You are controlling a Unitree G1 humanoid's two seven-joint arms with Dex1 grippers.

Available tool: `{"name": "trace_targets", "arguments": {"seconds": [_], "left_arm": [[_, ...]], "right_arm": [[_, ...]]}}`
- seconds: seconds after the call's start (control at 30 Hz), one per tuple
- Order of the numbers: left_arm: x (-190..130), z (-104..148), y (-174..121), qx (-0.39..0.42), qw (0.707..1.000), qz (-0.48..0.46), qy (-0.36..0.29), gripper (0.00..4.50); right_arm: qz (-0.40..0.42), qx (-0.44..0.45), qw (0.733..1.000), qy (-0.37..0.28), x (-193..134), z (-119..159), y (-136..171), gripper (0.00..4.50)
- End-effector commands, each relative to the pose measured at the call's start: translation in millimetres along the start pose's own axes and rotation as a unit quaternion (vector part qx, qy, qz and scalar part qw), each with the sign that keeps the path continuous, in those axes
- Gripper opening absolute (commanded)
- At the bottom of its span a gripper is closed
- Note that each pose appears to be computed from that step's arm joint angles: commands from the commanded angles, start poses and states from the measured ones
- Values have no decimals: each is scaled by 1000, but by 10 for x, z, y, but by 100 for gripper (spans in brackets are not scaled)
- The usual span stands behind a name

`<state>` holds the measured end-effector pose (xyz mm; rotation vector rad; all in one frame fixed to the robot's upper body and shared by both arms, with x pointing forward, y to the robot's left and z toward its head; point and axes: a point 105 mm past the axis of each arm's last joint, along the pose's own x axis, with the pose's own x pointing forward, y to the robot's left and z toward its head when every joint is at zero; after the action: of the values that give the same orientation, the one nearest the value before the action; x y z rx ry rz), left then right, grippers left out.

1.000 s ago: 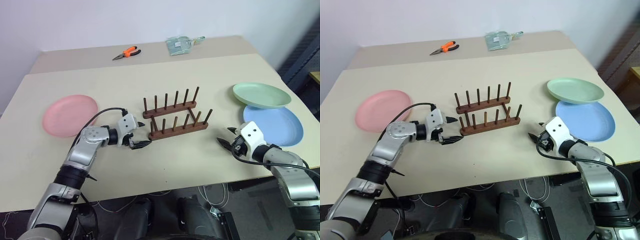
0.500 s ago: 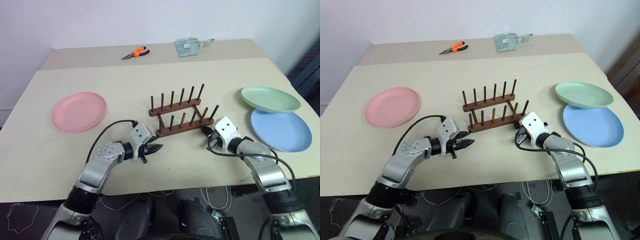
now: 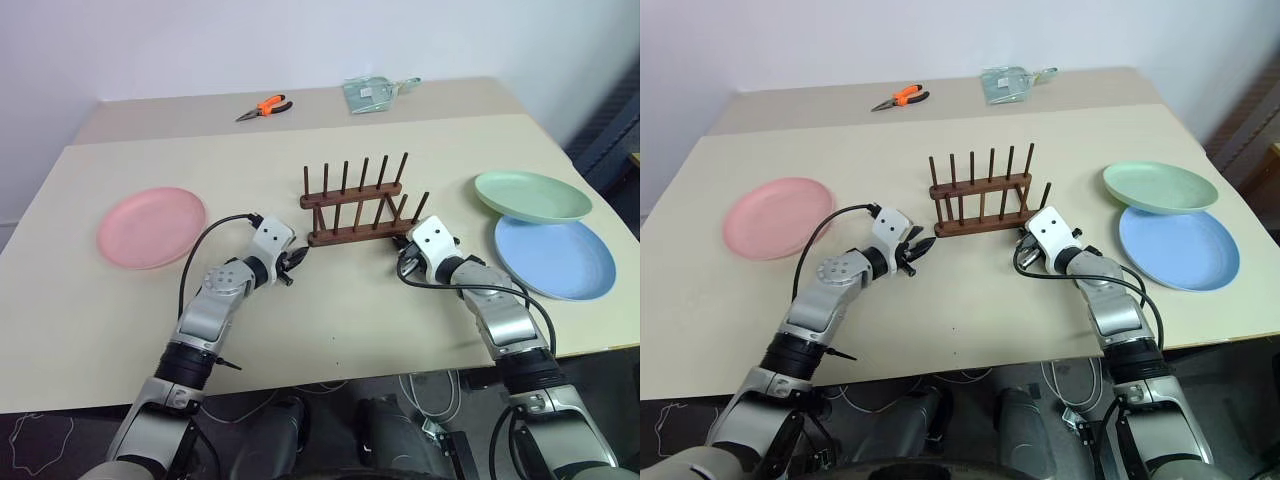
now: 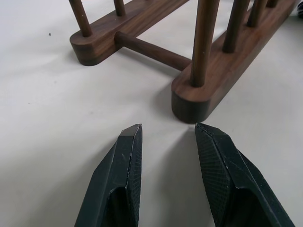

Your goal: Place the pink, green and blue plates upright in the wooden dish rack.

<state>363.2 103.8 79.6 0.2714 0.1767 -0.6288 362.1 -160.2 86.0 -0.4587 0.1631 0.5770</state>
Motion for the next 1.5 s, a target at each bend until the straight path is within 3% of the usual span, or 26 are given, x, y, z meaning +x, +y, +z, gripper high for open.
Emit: {"name": "trace_targets", "arguments": {"seconds": [0.03, 0.1, 0.2, 0.23, 0.4, 0.53, 0.6, 0.73, 0.8, 0.87, 0.93, 1.17, 1.27, 1.5], "left_arm": [[-181, -207, 240, -15, 998, 47, 36, 231], [-312, -151, 444, -26, 995, 89, 22, 309], [-686, 21, 1004, -36, 975, 218, -6, 450], [-781, 84, 1119, -40, 968, 247, -15, 450], [-1238, 399, 1561, -66, 915, 394, -66, 450], [-1825, 222, 1898, -159, 810, 563, -45, 450], [-1886, 208, 1877, -193, 800, 565, -57, 450], [-1892, 130, 1759, -218, 808, 545, -58, 450], [-2020, -59, 1753, -283, 768, 572, -51, 450], [-2140, -285, 1749, -379, 707, 595, -57, 450], [-2110, -411, 1715, -455, 673, 579, -69, 450], [-1858, -450, 1750, -549, 656, 509, -93, 450], [-1752, -444, 1853, -578, 647, 485, -111, 364], [-1605, -460, 1932, -626, 618, 459, -125, 7]], "right_arm": [[39, -4, 998, -42, -98, 229, 81, 177], [61, -7, 996, -58, -137, 328, 167, 279], [102, -28, 991, -81, -192, 479, 338, 428], [106, -35, 990, -84, -193, 501, 364, 445], [124, -44, 987, -95, -132, 582, 462, 445], [168, -18, 980, -103, -109, 636, 604, 445], [167, -23, 980, -106, -91, 655, 611, 445], [160, -44, 980, -109, -25, 666, 615, 445], [161, -50, 980, -110, -1, 665, 623, 445], [161, -52, 979, -111, 7, 669, 624, 445], [160, -53, 979, -113, 4, 668, 624, 445], [157, -54, 980, -112, 1, 645, 626, 445], [152, -54, 981, -112, -5, 633, 633, 450], [131, -56, 983, -115, -28, 637, 592, 450]]}}
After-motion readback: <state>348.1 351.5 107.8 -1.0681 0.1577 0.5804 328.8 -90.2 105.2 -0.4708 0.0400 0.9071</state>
